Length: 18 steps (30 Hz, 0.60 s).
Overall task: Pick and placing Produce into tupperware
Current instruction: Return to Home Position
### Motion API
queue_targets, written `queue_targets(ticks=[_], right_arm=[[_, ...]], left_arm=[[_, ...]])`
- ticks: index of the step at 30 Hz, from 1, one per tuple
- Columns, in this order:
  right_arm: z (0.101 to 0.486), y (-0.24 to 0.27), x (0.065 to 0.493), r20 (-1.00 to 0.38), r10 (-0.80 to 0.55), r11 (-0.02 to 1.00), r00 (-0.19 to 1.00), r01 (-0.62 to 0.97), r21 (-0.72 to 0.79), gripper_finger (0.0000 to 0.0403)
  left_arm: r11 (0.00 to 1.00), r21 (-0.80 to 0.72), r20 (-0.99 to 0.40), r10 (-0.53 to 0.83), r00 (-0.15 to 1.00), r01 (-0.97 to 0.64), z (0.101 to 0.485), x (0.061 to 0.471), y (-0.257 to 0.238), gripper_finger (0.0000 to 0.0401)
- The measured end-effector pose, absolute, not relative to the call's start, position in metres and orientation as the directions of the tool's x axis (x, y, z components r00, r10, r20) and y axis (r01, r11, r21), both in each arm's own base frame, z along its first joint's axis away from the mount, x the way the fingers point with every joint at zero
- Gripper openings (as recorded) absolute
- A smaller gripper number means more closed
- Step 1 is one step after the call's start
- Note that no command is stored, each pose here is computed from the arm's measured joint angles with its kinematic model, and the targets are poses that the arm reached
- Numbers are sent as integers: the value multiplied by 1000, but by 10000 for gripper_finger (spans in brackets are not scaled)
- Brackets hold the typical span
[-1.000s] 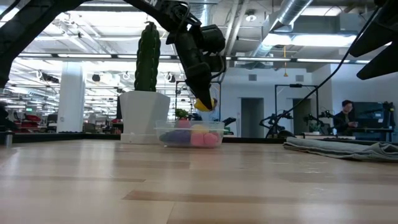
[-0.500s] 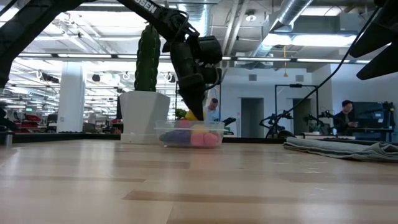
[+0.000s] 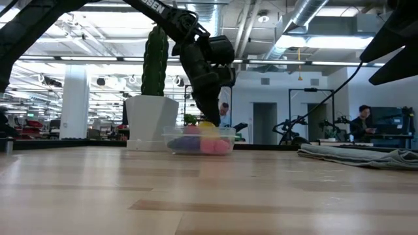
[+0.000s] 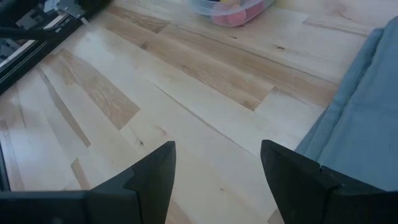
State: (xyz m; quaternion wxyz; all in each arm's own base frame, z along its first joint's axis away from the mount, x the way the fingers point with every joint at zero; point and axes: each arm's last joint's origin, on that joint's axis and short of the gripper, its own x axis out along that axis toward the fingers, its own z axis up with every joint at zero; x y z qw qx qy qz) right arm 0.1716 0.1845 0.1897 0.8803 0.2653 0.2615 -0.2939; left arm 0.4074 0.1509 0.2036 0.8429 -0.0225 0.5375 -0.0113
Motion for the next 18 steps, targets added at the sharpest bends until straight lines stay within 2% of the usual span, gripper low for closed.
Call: queue_targets(ticks=[3,7,11,18], right_arm=[[190,184,172,-616,-381,688,689,657,308,260],[190,183,173,-616,-384,698,688,653,293,260],[190,180,176,-616,-399,690,679,665,285,260],[193,172,189,-605,-413,691,681,667,279,260]], left_arm=[[996,-89,-892,-81,444,3,215,410,150,270],[990,-142,-871,-138,471,29,249,412,149,271],[984,-165,-828,-173,534,63,302,409,145,272],[992,-103,-714,-123,690,71,400,381,124,272]])
